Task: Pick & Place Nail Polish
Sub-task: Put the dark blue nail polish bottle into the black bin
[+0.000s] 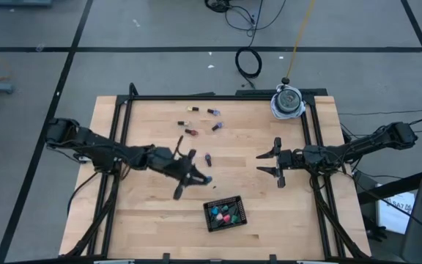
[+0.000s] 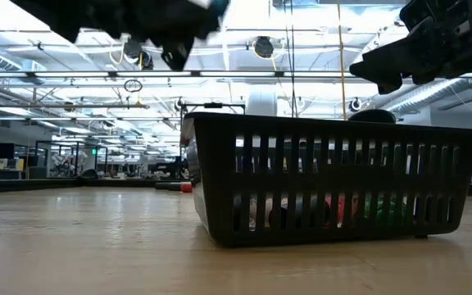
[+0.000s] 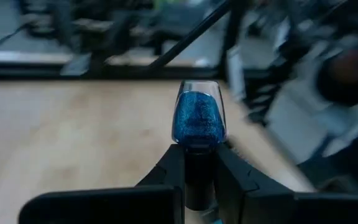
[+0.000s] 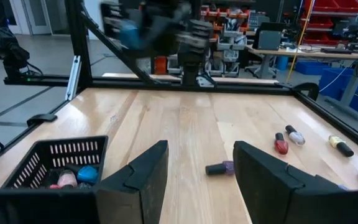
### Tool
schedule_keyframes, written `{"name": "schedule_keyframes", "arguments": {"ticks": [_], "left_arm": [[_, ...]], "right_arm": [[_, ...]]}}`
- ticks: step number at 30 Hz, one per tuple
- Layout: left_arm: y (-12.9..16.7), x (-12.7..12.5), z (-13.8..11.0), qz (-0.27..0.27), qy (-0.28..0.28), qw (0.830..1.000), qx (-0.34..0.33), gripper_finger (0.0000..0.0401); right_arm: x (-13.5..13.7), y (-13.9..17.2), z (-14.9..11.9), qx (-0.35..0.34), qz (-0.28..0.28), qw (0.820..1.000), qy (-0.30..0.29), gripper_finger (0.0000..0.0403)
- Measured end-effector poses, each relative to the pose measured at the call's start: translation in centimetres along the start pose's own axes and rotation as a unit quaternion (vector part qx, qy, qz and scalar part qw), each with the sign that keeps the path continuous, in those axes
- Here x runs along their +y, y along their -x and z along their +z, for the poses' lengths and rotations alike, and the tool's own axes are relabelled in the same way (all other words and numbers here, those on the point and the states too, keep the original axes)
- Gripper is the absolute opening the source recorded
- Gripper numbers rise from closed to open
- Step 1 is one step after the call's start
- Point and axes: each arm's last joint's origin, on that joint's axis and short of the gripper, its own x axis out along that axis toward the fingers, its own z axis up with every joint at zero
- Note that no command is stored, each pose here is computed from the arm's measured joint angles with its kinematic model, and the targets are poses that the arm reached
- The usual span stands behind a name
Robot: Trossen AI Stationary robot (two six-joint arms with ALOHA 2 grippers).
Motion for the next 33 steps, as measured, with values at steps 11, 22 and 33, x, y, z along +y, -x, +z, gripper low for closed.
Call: {"name": "schedule_keyframes", "arguments": {"ticks": [11,22,33], "left_arm": [[0.1,-6.5,1.2,-0.182,-0.062,0.977,-0.090,0.0036],[0.3,-8.5,1.2,-0.209,-0.125,0.963,-0.116,0.0036],[0.7,-10.7,1.7,-0.223,-0.099,0.956,-0.163,0.0036]], "right_arm": [[0.0,0.0,0.4,-0.023,0.001,1.000,-0.019,0.0169],[0.0,0.0,0.6,-0.029,0.003,0.997,-0.066,0.0169],[0.0,0.0,0.5,-0.025,0.004,0.994,-0.106,0.0169]]}}
